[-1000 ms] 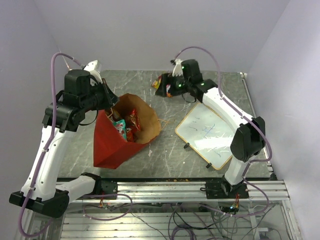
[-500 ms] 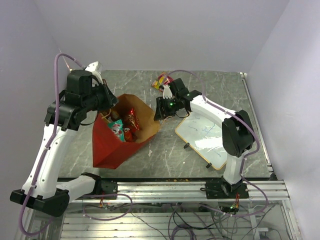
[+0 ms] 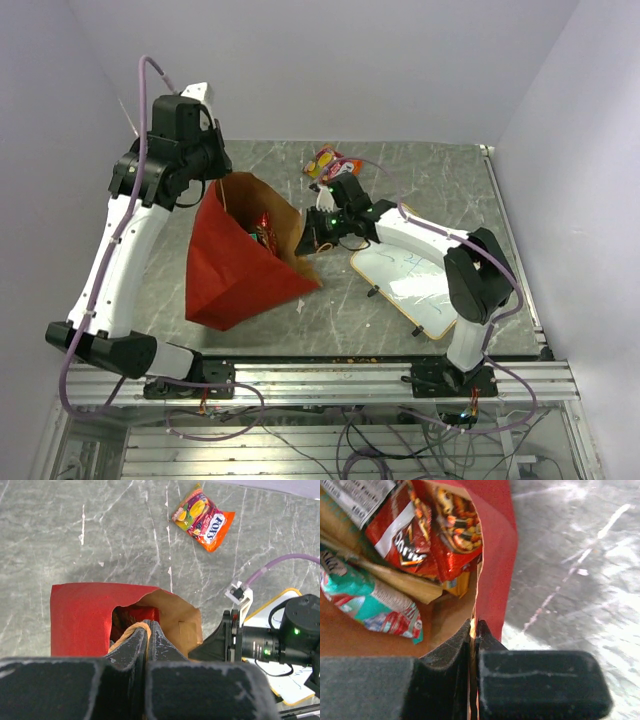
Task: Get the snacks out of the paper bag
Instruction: Adjust the paper bag at the center of the board.
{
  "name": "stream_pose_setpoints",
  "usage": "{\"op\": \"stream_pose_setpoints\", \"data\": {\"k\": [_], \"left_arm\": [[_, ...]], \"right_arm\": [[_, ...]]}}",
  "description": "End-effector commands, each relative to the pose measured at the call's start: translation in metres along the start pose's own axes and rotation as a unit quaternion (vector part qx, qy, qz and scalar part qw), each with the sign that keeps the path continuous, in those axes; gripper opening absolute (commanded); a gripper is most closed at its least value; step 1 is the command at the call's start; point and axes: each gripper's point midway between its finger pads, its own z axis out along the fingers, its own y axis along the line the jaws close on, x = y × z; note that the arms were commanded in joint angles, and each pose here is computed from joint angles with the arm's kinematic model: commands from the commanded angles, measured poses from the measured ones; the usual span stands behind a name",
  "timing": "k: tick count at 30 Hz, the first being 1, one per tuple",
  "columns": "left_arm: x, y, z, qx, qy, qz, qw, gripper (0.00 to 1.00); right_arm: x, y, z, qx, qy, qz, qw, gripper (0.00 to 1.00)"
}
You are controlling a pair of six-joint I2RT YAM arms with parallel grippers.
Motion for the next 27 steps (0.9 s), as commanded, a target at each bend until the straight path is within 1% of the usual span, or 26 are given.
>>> {"op": "stream_pose_setpoints", "data": {"k": [1, 5, 7, 9, 12, 16, 19, 23, 25, 27], "left_arm": [[-0.061, -0.031, -0.012, 0.069, -0.103, 0.039, 0.992, 0.07], [-0.061, -0.046, -0.017, 0.118, -0.113, 0.068, 0.984, 0.07], [-0.057, -0.047, -0.019, 0.124, -0.110, 0.070, 0.984, 0.07], [-0.046, -0.045, -0.021, 0.125, -0.097, 0.061, 0.986, 0.07], [-0.015, -0.043, -0.022, 0.139, -0.058, 0.035, 0.988, 0.07], [0.017, -0.039, -0.032, 0.143, -0.020, -0.015, 0.989, 0.07], [0.023, -0.045, -0.042, 0.160, -0.011, -0.045, 0.986, 0.07], [0.024, -0.046, -0.049, 0.161, -0.002, -0.056, 0.985, 0.07], [0.023, -0.044, -0.051, 0.154, -0.001, -0.063, 0.986, 0.07], [0.024, -0.045, -0.050, 0.150, 0.007, -0.075, 0.986, 0.07]], "right_arm": [[-0.002, 0.049, 0.002, -0.056, -0.024, -0.011, 0.998, 0.04], [0.015, 0.062, 0.011, -0.059, -0.005, -0.034, 0.998, 0.05], [0.024, 0.065, 0.015, -0.055, 0.005, -0.045, 0.997, 0.05], [0.031, 0.064, 0.016, -0.050, 0.011, -0.049, 0.997, 0.06], [0.034, 0.055, 0.014, -0.032, 0.009, -0.056, 0.998, 0.08], [0.036, 0.035, 0.007, 0.019, 0.002, -0.071, 0.997, 0.11], [0.031, 0.022, -0.006, 0.066, -0.010, -0.092, 0.994, 0.12], [0.022, 0.007, -0.026, 0.124, -0.032, -0.117, 0.985, 0.15], [0.014, 0.004, -0.038, 0.150, -0.047, -0.126, 0.979, 0.19], [0.005, 0.003, -0.048, 0.173, -0.061, -0.135, 0.974, 0.27]]}}
